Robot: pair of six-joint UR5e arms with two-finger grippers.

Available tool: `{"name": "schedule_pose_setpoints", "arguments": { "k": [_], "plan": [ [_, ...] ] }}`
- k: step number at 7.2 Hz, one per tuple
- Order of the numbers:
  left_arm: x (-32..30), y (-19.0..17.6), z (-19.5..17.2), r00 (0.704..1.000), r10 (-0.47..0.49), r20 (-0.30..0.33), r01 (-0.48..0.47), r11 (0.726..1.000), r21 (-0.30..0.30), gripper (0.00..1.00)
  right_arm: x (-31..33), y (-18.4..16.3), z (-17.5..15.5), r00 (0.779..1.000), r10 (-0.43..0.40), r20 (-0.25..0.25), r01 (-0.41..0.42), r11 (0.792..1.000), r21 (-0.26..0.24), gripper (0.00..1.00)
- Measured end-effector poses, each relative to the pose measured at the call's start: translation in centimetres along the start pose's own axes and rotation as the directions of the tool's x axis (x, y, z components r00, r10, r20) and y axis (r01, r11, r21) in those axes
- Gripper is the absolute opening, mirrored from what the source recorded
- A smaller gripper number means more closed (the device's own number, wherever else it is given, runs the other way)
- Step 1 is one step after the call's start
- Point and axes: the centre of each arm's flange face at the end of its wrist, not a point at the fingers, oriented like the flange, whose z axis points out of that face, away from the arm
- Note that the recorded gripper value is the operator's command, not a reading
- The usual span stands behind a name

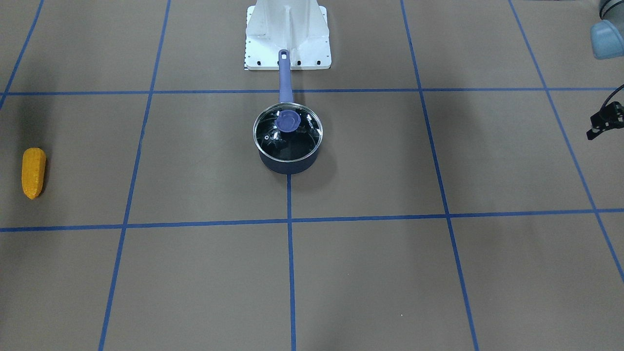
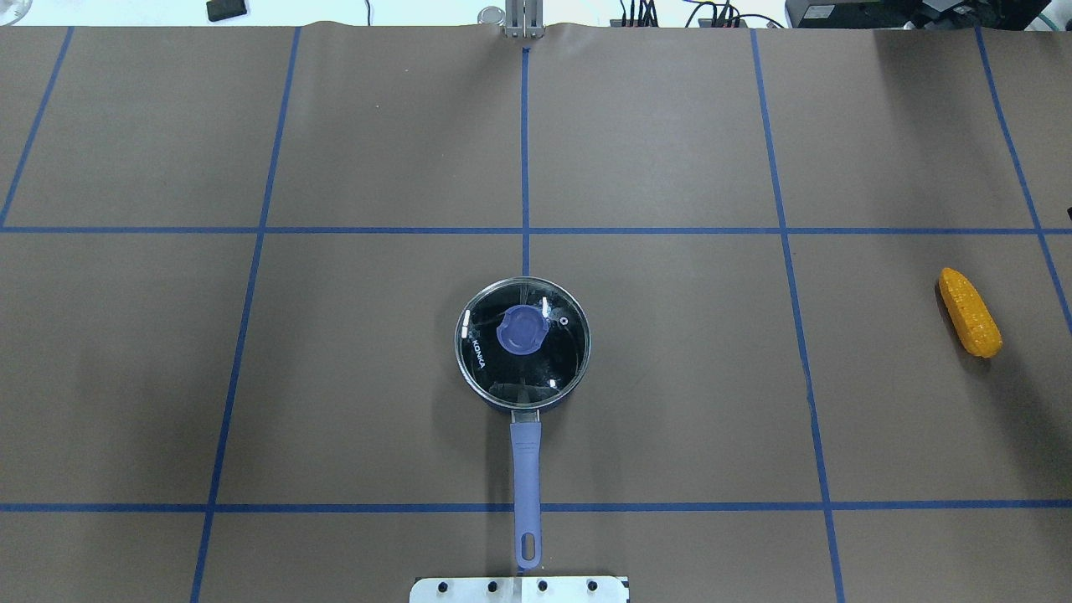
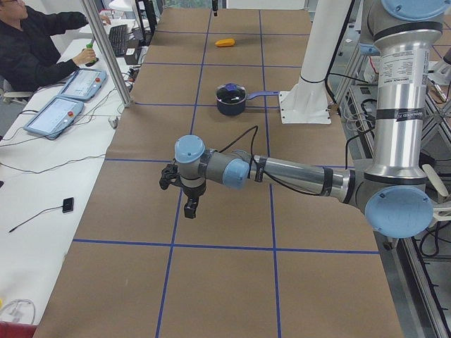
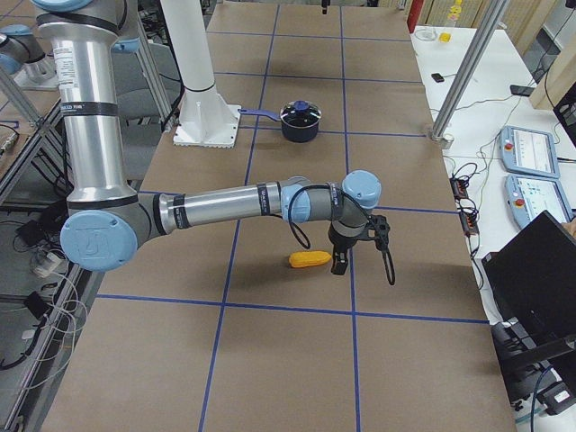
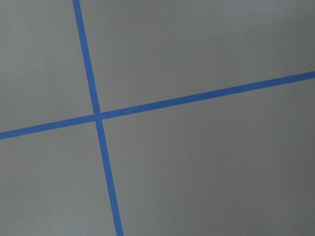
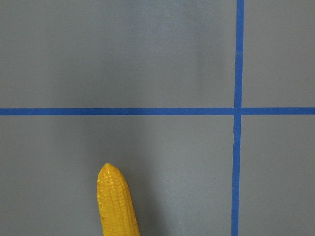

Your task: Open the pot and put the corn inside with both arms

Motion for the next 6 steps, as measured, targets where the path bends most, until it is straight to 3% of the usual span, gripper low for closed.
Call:
{"name": "schedule_pose_setpoints", "arguments": {
  "k": [3,6],
  "plan": [
    [0.1,-0.1,-0.1,1.000,0.002,0.000,-0.002,1.000,0.002,0.99,-1.3,-0.8,-0.2,1.000,-0.028,-0.002,0.028,1.000,0.006,1.00],
    [3.1,-2.4,-1.6,1.000,0.004,-0.024,-0.003,0.999,0.054,0.99,-4.0,-1.2,1.1,0.997,-0.076,-0.003,0.076,0.997,-0.016,1.00]
  ]
}}
